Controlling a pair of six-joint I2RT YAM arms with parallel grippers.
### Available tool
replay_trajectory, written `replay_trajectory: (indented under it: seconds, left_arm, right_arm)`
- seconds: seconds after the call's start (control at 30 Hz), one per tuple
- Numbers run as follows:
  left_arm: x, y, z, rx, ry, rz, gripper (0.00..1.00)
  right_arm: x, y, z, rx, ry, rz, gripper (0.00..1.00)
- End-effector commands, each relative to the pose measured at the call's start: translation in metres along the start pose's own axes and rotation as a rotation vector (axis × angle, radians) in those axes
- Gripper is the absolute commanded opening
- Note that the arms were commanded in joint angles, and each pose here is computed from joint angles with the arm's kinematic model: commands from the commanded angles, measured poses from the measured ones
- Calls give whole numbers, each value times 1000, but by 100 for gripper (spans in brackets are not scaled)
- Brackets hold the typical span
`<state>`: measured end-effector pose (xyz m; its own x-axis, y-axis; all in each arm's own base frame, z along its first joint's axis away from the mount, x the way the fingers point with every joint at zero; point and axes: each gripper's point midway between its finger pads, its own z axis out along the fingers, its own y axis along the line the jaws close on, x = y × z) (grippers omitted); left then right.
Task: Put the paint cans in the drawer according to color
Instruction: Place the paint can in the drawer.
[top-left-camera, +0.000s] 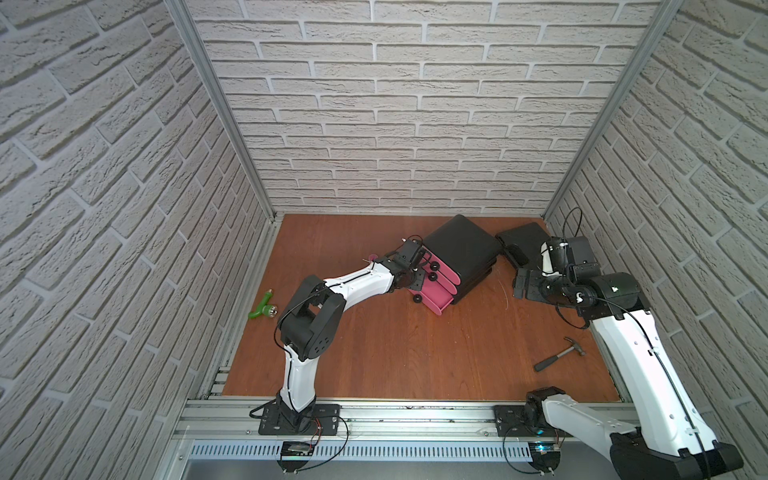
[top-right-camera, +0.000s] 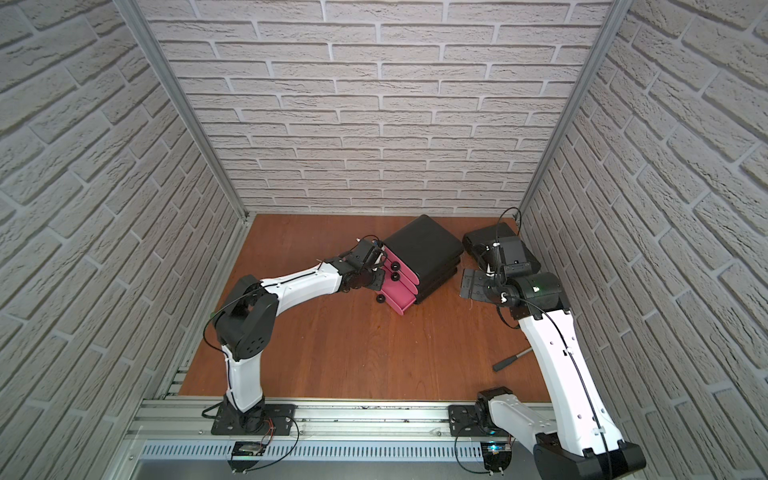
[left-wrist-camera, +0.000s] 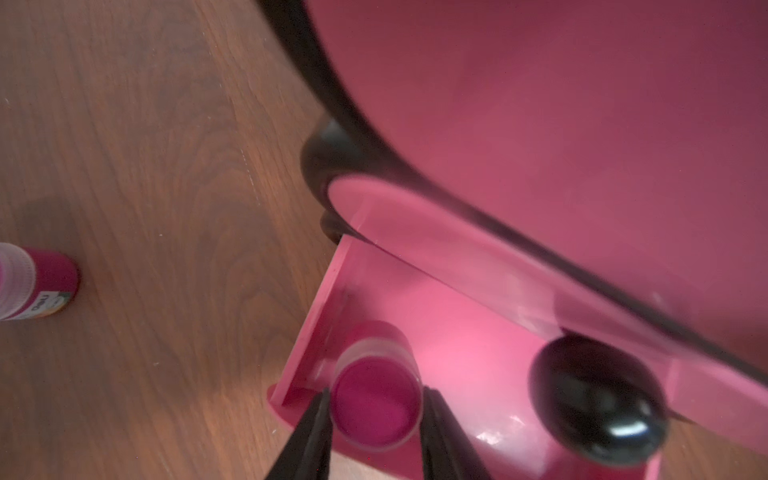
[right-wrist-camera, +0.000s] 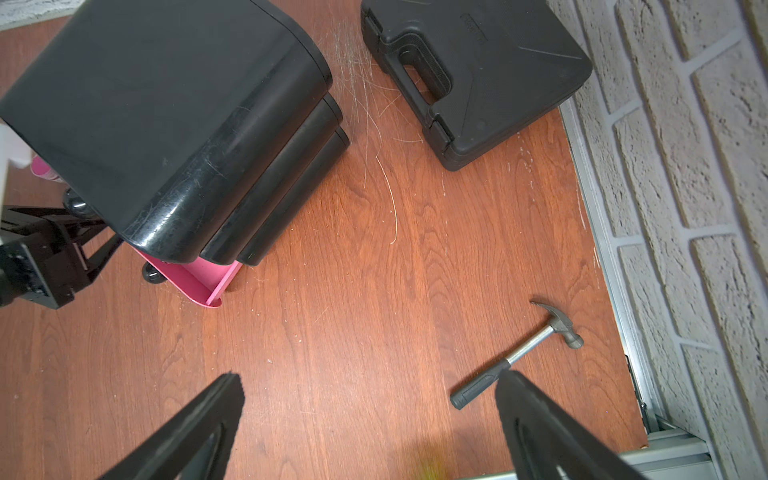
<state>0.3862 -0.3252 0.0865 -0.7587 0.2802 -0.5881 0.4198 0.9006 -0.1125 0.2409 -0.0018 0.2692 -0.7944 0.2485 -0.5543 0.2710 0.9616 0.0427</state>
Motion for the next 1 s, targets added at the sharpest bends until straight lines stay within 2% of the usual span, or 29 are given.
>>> replay_trajectory:
  seconds: [0.0, 0.1, 0.2, 0.33, 0.5, 0.67, 0.77, 0.97]
  left_arm:
    - [-21, -5, 0, 31, -53, 3, 43]
    - [-25, -4, -2, 34, -67, -3, 51]
    - [-33, -1, -10, 38, -92, -20, 54]
    - [-47, 14, -34, 4, -149, -55, 55]
    - [-52, 61, -56, -104, -153, -157, 52]
    - [-42, 112, -49, -196, -83, -217, 50]
    - [-37, 136, -39, -225, -26, -253, 53]
    - [-37, 163, -15, -246, 42, -280, 59]
  right_arm:
    - [0, -4, -6, 13, -18, 18, 100]
    - [0, -6, -8, 20, -17, 19, 100]
    - [3, -5, -8, 16, -6, 13, 100]
    - [13, 1, -3, -21, 31, 7, 100]
    - [33, 20, 3, -127, 117, 19, 99]
    - [45, 34, 3, -185, 131, -6, 99]
    - [48, 49, 1, -233, 143, -43, 99]
    - [55, 114, -11, -415, 152, -170, 99]
